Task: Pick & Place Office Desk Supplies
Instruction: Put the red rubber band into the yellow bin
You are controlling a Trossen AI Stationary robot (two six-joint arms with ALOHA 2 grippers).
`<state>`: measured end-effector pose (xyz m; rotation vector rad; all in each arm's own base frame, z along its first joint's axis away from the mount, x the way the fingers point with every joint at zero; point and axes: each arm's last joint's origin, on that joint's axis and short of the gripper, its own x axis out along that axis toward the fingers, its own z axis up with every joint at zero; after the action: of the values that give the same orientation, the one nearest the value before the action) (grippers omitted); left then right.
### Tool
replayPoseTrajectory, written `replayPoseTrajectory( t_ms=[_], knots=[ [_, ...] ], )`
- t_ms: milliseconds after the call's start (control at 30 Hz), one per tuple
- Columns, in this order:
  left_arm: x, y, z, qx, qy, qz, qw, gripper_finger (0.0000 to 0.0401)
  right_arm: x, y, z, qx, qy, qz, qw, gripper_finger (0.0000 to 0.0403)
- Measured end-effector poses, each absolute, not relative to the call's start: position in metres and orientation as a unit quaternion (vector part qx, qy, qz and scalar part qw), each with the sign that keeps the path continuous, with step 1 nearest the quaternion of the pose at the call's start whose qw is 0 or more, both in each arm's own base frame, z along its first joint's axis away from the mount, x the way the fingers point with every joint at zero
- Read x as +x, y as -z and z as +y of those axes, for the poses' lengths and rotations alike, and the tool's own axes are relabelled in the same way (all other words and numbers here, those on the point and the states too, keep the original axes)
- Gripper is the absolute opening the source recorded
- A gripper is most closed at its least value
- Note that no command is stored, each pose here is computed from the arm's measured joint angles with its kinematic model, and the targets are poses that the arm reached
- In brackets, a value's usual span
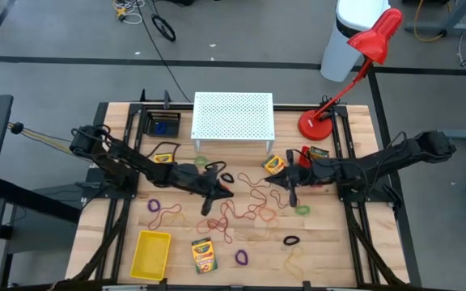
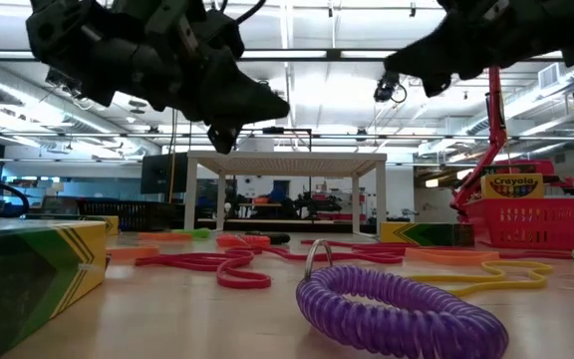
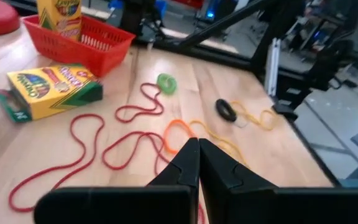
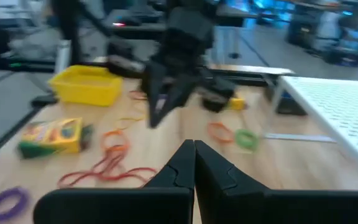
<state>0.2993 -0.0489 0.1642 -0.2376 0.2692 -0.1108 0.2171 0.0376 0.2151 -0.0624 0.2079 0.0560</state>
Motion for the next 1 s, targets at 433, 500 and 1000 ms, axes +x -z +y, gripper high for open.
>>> replayPoseTrajectory(
  t_ms=[433, 500, 1000],
  knots=[
    [0.313, -0.171, -0.051, -0.138, 0.029, 0.208, 0.968, 0.0007, 0.198, -0.218, 0.036, -0.01, -0.067, 0.085, 0.994, 0.0005],
    [0.314, -0.172, -0.051, -0.138, 0.029, 0.212, 0.967, 0.0007, 0.197, -0.219, 0.036, -0.01, -0.064, 0.083, 0.994, 0.0005],
    [0.311, -0.166, -0.056, -0.167, 0.013, 0.25, 0.954, 0.0008, 0.197, -0.218, 0.036, -0.01, -0.063, 0.088, 0.994, 0.0005]
  ],
)
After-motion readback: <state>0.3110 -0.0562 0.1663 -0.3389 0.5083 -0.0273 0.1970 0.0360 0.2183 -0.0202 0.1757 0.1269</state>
